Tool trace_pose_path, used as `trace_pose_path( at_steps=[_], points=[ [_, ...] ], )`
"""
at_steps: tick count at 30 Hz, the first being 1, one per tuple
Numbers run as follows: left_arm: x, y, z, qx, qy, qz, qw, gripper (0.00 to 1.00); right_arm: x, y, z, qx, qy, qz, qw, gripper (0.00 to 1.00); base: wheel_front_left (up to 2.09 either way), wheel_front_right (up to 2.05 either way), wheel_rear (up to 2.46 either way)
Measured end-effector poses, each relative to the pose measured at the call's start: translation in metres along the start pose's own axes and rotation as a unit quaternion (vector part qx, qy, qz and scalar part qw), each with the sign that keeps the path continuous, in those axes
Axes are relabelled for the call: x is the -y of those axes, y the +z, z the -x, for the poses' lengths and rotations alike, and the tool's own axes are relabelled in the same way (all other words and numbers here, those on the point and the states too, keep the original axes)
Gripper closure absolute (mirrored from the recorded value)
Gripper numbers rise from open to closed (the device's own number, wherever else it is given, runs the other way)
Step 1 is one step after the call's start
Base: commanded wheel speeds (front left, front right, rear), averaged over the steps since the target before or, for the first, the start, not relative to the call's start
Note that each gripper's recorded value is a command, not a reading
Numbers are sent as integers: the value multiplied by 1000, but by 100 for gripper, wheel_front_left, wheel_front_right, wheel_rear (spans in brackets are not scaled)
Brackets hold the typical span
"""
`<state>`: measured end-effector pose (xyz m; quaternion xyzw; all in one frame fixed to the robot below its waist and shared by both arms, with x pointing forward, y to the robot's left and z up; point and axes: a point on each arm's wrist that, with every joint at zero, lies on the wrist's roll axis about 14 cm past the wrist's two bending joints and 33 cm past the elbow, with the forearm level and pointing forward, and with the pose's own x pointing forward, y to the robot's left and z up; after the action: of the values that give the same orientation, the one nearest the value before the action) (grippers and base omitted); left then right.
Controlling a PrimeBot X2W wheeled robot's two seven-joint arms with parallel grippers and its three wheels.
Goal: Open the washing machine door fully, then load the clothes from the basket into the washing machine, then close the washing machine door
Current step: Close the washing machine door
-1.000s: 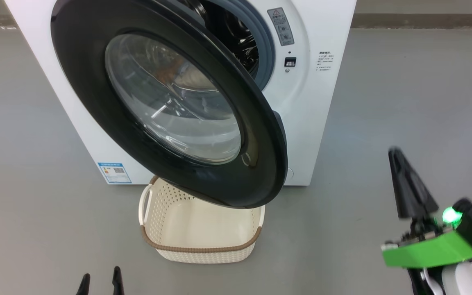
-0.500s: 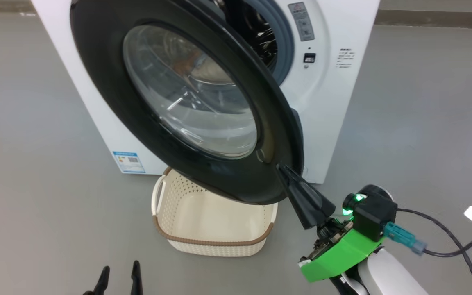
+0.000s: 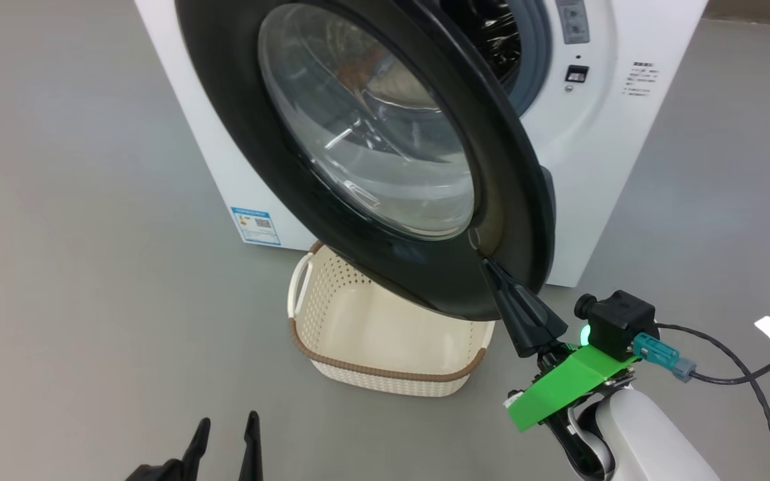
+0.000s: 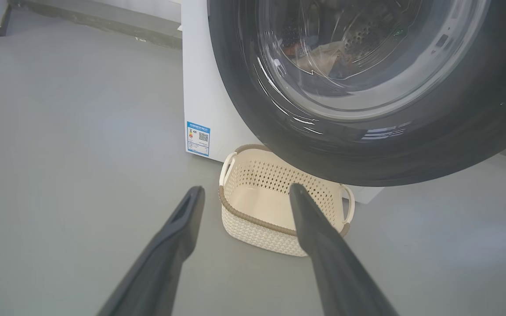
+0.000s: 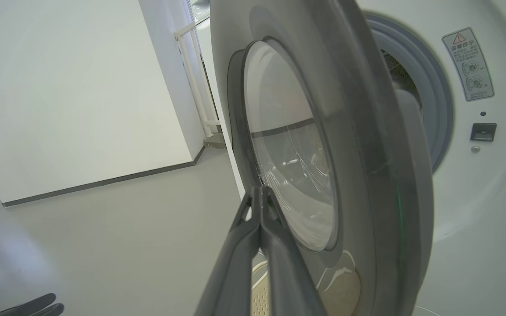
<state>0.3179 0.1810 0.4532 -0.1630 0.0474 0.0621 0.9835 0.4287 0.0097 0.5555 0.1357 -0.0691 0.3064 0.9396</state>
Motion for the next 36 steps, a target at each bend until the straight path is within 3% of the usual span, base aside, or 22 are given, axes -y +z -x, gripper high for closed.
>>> trace_pose_path(
  at_steps=[17,36],
  points=[
    [-6,-7,4,-11,18,9,1000,0,20,-25,-5,-35,-20,-8,999,100,0,0,0],
    [-12,-11,-2,-21,34,17,999,0,49,-23,-31,-28,-28,7,999,100,0,0,0]
  ],
)
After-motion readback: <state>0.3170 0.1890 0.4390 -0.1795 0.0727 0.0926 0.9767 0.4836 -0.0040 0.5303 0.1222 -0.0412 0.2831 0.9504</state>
